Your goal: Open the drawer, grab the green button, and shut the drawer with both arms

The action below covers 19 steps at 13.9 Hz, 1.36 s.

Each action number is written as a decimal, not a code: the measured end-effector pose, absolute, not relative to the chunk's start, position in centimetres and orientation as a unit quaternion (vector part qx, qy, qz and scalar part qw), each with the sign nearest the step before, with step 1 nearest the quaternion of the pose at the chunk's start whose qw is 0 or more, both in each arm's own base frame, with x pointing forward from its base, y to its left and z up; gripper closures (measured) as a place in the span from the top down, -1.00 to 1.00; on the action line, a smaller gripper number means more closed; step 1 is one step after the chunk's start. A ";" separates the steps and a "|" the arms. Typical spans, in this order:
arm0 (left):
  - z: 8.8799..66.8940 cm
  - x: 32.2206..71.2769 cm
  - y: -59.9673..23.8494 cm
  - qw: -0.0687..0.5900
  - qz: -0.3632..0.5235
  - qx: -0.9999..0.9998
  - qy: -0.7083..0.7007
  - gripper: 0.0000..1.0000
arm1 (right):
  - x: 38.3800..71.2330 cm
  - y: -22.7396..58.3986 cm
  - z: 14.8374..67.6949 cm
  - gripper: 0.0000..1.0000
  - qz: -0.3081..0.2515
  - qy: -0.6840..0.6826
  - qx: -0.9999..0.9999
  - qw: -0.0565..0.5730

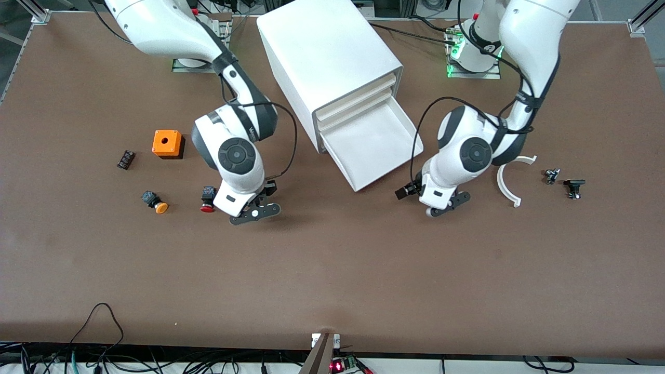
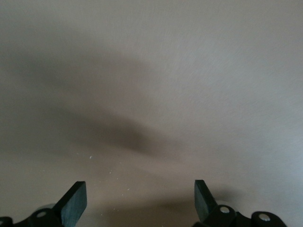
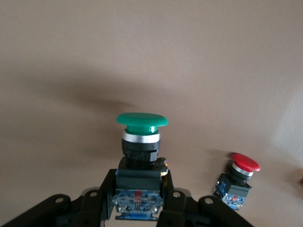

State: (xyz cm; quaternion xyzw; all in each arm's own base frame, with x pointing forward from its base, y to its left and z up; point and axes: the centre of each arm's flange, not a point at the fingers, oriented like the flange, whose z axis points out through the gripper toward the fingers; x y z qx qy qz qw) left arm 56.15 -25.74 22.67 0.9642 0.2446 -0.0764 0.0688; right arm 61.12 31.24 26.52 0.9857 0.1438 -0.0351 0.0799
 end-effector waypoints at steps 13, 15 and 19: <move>22.2 40.0 -38.1 0.028 -0.164 0.963 0.211 1.00 | 57.5 28.0 20.4 0.52 -0.051 0.215 0.973 0.071; 22.2 38.8 -38.9 0.024 -0.170 0.963 0.209 1.00 | 58.0 27.8 21.8 0.93 -0.038 0.189 0.979 0.068; 22.3 38.3 -39.3 0.026 -0.170 0.964 0.203 1.00 | 59.5 28.0 27.6 1.00 -0.031 0.094 0.995 0.014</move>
